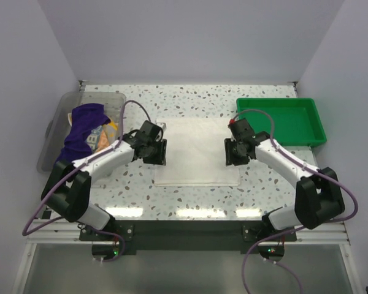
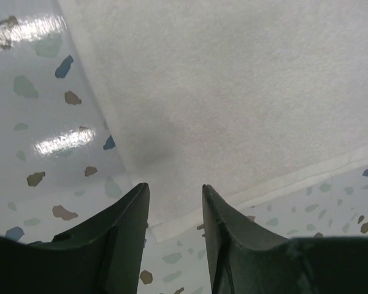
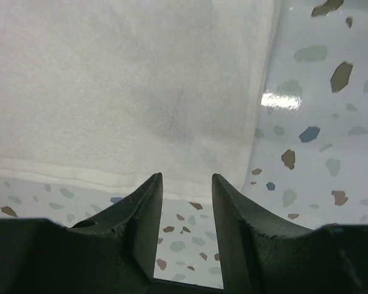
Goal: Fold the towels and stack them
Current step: Fold the towel
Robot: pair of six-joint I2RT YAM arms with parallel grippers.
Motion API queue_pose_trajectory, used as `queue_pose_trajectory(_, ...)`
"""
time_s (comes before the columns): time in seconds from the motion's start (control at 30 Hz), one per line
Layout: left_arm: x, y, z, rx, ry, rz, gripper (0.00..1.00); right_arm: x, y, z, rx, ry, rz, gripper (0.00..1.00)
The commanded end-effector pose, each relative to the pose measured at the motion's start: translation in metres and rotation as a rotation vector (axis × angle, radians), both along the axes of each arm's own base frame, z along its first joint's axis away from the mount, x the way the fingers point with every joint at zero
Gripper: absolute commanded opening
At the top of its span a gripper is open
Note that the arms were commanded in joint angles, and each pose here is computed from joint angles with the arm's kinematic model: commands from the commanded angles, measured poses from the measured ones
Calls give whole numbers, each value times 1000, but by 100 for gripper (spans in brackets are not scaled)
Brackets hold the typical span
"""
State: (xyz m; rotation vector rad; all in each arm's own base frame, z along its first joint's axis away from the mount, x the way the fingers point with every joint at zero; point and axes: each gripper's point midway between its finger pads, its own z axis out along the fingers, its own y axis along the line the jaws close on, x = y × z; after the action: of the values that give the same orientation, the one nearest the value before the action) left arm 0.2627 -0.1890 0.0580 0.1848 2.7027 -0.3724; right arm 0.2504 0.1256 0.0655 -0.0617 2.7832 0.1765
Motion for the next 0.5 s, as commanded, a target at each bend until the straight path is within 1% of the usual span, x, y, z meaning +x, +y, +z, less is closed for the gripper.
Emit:
queue_pose_trajectory(0.0, 35, -13, 27, -40, -113, 45, 45, 30, -4, 10, -47, -74, -14, 41)
queue_pose_trajectory(0.07, 45, -18, 25, -47, -128, 49, 45, 45, -2, 4, -43, -89, -31, 38)
queue_pose_trajectory(0.1, 51, -20, 19, -41, -119, 52, 44, 52, -1, 1, -41, -98, -37, 38)
queue_pose_trajectory(0.13, 59, -18, 17, -22, -138, 71, 43, 60, 1, 2, -34, -111, -45, 38)
queue_pose_trajectory(0.17, 61, -18, 7, -6, -117, 75, 42, 69, 3, 1, -23, -130, -52, 38)
queue_pose_trajectory(0.2, 65, -17, 6, -4, -112, 82, 41, 72, 3, -9, -33, -106, -49, 38)
queue_pose_trajectory(0.23, 65, -17, 2, 3, -101, 81, 39, 80, 6, -8, -29, -114, -49, 38)
queue_pose_trajectory(0.37, 48, -7, -25, 54, -20, 70, 37, 82, 6, -31, -49, -73, -43, 38)
queue_pose_trajectory(0.47, 27, 12, -44, 97, 47, 80, 35, 68, 1, -46, -63, -20, -46, 38)
